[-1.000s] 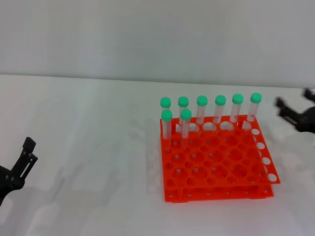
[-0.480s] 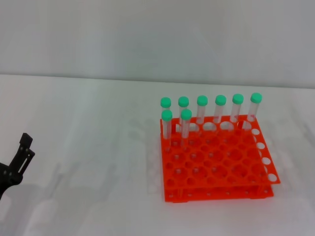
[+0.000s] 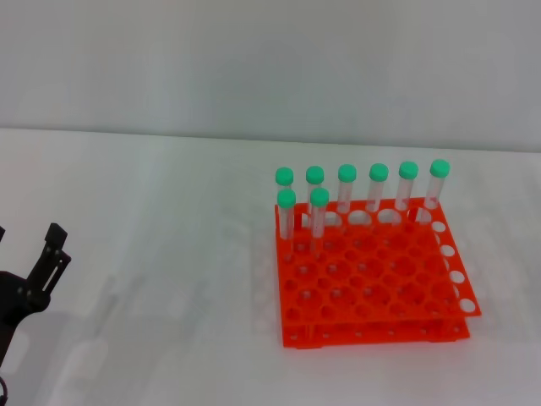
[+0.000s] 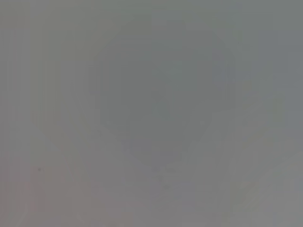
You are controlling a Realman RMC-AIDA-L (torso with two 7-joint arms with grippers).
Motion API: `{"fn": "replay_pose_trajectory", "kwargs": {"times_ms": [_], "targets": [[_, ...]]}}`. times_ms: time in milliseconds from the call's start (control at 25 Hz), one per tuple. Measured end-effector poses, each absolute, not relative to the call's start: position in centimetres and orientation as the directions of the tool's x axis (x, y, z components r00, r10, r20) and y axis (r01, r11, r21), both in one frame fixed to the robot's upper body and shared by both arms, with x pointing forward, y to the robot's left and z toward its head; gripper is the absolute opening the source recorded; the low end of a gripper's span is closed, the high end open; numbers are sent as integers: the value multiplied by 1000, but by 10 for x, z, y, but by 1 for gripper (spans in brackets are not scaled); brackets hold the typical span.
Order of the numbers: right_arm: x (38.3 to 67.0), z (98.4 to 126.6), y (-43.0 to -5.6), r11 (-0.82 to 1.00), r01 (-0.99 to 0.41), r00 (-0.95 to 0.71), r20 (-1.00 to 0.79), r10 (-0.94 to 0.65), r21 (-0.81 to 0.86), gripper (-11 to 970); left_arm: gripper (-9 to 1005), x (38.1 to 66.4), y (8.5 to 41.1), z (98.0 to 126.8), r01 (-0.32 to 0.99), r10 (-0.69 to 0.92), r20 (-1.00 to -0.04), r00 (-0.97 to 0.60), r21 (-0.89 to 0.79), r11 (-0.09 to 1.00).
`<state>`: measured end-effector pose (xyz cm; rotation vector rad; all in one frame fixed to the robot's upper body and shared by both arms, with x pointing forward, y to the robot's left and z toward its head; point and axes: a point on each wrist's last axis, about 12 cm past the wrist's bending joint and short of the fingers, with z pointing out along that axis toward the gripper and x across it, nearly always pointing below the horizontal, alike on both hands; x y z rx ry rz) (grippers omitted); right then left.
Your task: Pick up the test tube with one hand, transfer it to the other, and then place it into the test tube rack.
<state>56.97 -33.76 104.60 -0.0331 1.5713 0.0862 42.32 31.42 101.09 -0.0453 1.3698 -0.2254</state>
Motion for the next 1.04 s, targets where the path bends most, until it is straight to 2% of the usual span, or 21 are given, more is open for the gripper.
{"fn": "replay_pose_trajectory", "kwargs": {"times_ms": [560, 1040], "targets": [[572, 1038, -335, 997, -67, -63, -998, 22, 26, 815, 880, 421, 313, 1008, 127, -192, -969, 157, -173, 977], [575, 1035, -333, 998, -55, -96, -995, 15, 20, 815, 880, 413, 314, 1003, 121, -258, -958, 125, -243, 962]]}}
